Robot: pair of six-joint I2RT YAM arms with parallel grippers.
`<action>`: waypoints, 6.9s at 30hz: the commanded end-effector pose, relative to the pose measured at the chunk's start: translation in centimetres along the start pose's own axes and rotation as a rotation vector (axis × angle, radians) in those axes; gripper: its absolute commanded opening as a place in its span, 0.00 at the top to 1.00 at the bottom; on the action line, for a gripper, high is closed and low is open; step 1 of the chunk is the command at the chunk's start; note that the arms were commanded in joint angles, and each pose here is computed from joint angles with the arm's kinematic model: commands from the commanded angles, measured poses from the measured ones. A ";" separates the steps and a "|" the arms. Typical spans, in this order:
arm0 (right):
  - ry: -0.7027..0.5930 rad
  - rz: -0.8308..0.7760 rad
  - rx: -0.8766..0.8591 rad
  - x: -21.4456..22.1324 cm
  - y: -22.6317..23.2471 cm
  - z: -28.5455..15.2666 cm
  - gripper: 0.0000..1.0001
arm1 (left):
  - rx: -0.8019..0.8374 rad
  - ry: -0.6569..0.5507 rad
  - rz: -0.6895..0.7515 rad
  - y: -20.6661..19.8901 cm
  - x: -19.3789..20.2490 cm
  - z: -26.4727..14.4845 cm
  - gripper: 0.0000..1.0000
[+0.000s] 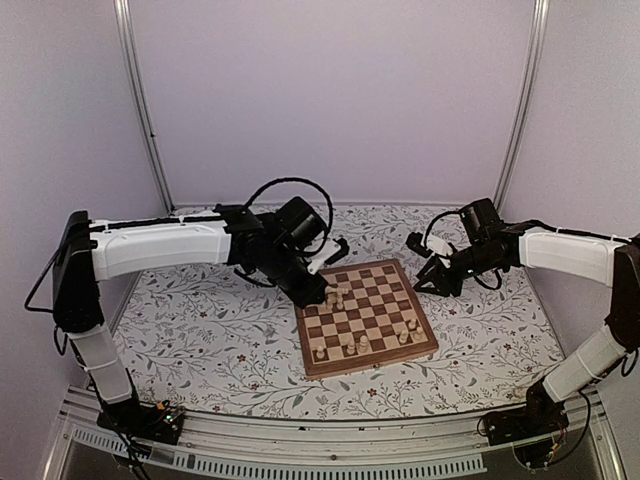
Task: Set up the chess pieces on the board
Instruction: Pick up the chess piece from the chessboard, then place the chess piece on the chessboard, then pick up the chess piece from the chessboard, then place the chess piece on the chessboard, then pick up the chess piece from the chessboard.
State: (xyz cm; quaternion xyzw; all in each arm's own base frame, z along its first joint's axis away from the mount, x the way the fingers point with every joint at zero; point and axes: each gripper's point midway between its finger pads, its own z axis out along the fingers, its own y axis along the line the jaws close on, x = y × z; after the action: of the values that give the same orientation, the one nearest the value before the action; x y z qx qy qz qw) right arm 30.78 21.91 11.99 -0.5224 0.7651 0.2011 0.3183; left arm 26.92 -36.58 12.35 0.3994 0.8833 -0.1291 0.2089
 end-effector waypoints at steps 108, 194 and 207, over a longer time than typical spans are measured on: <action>0.075 0.027 -0.040 2.5 0.2 1.7 0.64 | 0.064 0.048 0.069 -2.9 -2.2 5.0 0.95; 0.106 0.039 -0.064 3.3 0.4 2.3 0.64 | -0.134 0.105 -0.034 4.7 -1.1 7.4 0.65; 0.112 0.042 -0.066 3.5 0.4 2.5 0.64 | -0.114 0.129 -0.036 4.4 -0.4 7.7 0.84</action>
State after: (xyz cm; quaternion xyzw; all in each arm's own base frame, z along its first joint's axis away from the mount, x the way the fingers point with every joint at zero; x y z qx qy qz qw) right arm 30.18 21.57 8.40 -0.5274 0.7807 0.2061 0.2643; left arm 32.12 -37.16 4.74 0.3861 0.9057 -0.0482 0.1684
